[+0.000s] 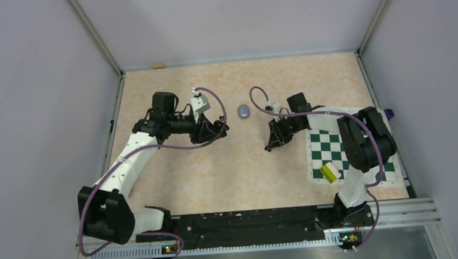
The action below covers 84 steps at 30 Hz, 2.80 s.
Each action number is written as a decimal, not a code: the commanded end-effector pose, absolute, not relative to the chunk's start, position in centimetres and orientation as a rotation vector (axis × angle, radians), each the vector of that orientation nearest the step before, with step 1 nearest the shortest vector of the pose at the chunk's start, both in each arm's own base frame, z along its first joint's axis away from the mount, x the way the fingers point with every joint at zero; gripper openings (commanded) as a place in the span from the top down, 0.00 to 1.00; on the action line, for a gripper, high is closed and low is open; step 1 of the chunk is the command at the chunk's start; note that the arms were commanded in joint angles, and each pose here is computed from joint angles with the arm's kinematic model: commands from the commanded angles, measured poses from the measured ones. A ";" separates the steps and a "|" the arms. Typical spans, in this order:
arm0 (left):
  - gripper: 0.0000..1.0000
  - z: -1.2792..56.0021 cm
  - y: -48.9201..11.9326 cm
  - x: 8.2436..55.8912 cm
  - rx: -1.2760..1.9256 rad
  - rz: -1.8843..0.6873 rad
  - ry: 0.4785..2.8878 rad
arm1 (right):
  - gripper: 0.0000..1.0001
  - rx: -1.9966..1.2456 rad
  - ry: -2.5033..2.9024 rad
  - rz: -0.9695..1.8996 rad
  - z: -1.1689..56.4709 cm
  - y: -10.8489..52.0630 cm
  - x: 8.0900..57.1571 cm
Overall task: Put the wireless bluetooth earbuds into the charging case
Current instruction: Pick up the right earbud from the center of the board, then insert the right earbud into the right side groove of the charging case.
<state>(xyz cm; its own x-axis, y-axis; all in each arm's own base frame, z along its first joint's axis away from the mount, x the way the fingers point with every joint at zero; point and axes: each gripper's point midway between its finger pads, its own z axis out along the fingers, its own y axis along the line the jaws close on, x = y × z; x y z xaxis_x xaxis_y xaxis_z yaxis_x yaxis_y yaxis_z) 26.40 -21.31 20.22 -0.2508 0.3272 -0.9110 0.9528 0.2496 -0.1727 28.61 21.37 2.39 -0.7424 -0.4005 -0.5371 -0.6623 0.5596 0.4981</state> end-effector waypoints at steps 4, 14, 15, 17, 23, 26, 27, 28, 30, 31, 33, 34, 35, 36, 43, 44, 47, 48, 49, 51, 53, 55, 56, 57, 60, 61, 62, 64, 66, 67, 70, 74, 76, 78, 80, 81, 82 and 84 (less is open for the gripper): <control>1.00 21.9 -21.5 26.3 1.193 -1.006 1.650 | 0.79 -0.923 2.387 1.077 3.2 22.7 28.3; 1.00 21.8 -21.5 26.2 1.192 -1.019 1.648 | 0.87 -0.961 2.281 1.070 5.2 23.0 28.7; 1.00 21.8 -21.6 26.2 1.192 -1.022 1.650 | 0.89 -0.964 2.264 1.071 5.5 23.1 28.7; 1.00 21.8 -21.6 26.2 1.191 -1.029 1.650 | 0.91 -0.972 2.230 1.073 6.2 23.2 28.7; 1.00 21.7 -21.7 26.3 1.180 -1.044 1.658 | 0.93 -0.997 2.074 1.030 9.6 23.4 29.1; 1.00 21.7 -21.9 26.5 1.165 -1.055 1.665 | 0.94 -1.002 1.983 0.995 11.7 23.4 29.2; 1.00 21.7 -21.9 26.6 1.157 -1.059 1.669 | 0.94 -1.000 1.949 0.981 12.5 23.4 29.3; 1.00 21.9 -22.0 26.8 1.151 -1.060 1.670 | 0.94 -0.997 1.922 0.969 13.2 23.4 29.4; 1.00 22.3 -22.0 27.2 1.136 -1.055 1.674 | 0.95 -0.988 1.858 0.948 15.2 23.4 29.4; 1.00 22.6 -22.0 27.5 1.129 -1.045 1.675 | 0.95 -0.982 1.826 0.941 16.2 23.5 29.4; 1.00 23.3 -22.0 28.2 1.128 -1.016 1.668 | 0.96 -0.971 1.758 0.929 18.4 23.5 29.3; 1.00 23.6 -21.9 28.5 1.129 -0.995 1.664 | 0.97 -0.969 1.707 0.915 19.9 23.5 29.4; 1.00 24.1 -21.9 28.8 1.137 -0.977 1.653 | 0.97 -0.972 1.663 0.904 21.3 23.5 29.3; 1.00 24.6 -21.9 29.1 1.148 -0.959 1.637 | 0.97 -0.972 1.625 0.889 22.7 23.5 29.2; 1.00 31.2 -22.7 30.4 1.170 -0.919 1.477 | 0.97 -0.974 1.341 0.812 34.2 23.4 28.5; 1.00 32.2 -22.9 30.3 1.148 -0.941 1.453 | 0.97 -0.966 1.301 0.810 35.8 23.4 28.2; 1.00 33.9 -23.9 30.0 1.067 -1.071 1.415 | 0.97 -0.938 1.206 0.822 39.5 23.4 27.3; 1.00 33.9 -24.2 29.8 1.046 -1.118 1.415 | 0.97 -0.931 1.192 0.835 40.3 23.4 27.1; 1.00 33.6 -24.6 29.5 1.014 -1.175 1.418 | 0.97 -0.930 1.178 0.845 40.7 23.5 26.8; 1.00 33.0 -25.1 28.9 0.987 -1.246 1.402 | 0.97 -0.922 1.171 0.895 40.9 23.6 25.8; 1.00 32.7 -25.5 28.3 0.981 -1.278 1.372 | 0.97 -0.932 1.159 0.935 40.5 23.6 24.7; 1.00 32.1 -25.8 27.6 1.003 -1.315 1.366 | 0.97 -0.950 1.142 0.973 39.7 23.7 23.6; 1.00 31.8 -26.0 27.3 1.014 -1.327 1.362 | 0.96 -0.964 1.133 0.989 39.2 23.8 23.1; 1.00 31.5 -26.1 27.1 1.024 -1.339 1.361 | 0.96 -0.975 1.128 1.002 38.7 23.8 22.7; 1.00 31.0 -26.7 26.4 1.064 -1.371 1.346 | 0.97 -0.998 1.131 1.014 37.8 23.9 22.3; 1.00 30.8 -26.8 26.1 1.081 -1.373 1.337 | 0.96 -1.007 1.126 1.017 37.6 23.9 22.2; 1.00 30.6 -27.0 25.8 1.103 -1.381 1.326 | 0.96 -1.014 1.125 1.023 37.3 24.0 22.1; 1.00 30.2 -27.2 25.2 1.139 -1.388 1.312 | 0.96 -1.029 1.114 1.035 37.0 24.0 21.8; 1.00 29.8 -27.3 24.9 1.166 -1.387 1.309 | 0.96 -1.047 1.101 1.054 36.8 24.2 21.3; 1.00 29.7 -27.3 24.8 1.177 -1.388 1.308 | 0.96 -1.054 1.096 1.063 36.8 24.2 21.1; 1.00 29.2 -27.5 24.5 1.202 -1.396 1.317 | 0.96 -1.072 1.083 1.072 36.7 24.2 20.7; 1.00 28.7 -28.0 23.8 1.246 -1.427 1.311 | 0.96 -1.090 1.079 1.081 36.3 24.3 20.5; 1.00 28.5 -28.2 23.8 1.252 -1.440 1.316 | 0.96 -1.094 1.077 1.091 36.1 24.3 20.4; 1.00 28.4 -28.5 23.7 1.259 -1.450 1.319 | 0.96 -1.099 1.078 1.100 35.9 24.3 20.3; 1.00 28.3 -28.6 23.7 1.264 -1.452 1.321 | 0.96 -1.104 1.078 1.113 35.7 24.4 20.2; 1.00 28.2 -28.7 23.7 1.267 -1.455 1.325 | 0.96 -1.104 1.078 1.118 35.6 24.5 20.2; 1.00 28.1 -28.8 23.6 1.273 -1.456 1.326 | 0.96 -1.105 1.078 1.124 35.4 24.5 20.2; 1.00 27.9 -28.9 23.6 1.280 -1.459 1.330 | 0.96 -1.106 1.081 1.131 35.1 24.6 20.3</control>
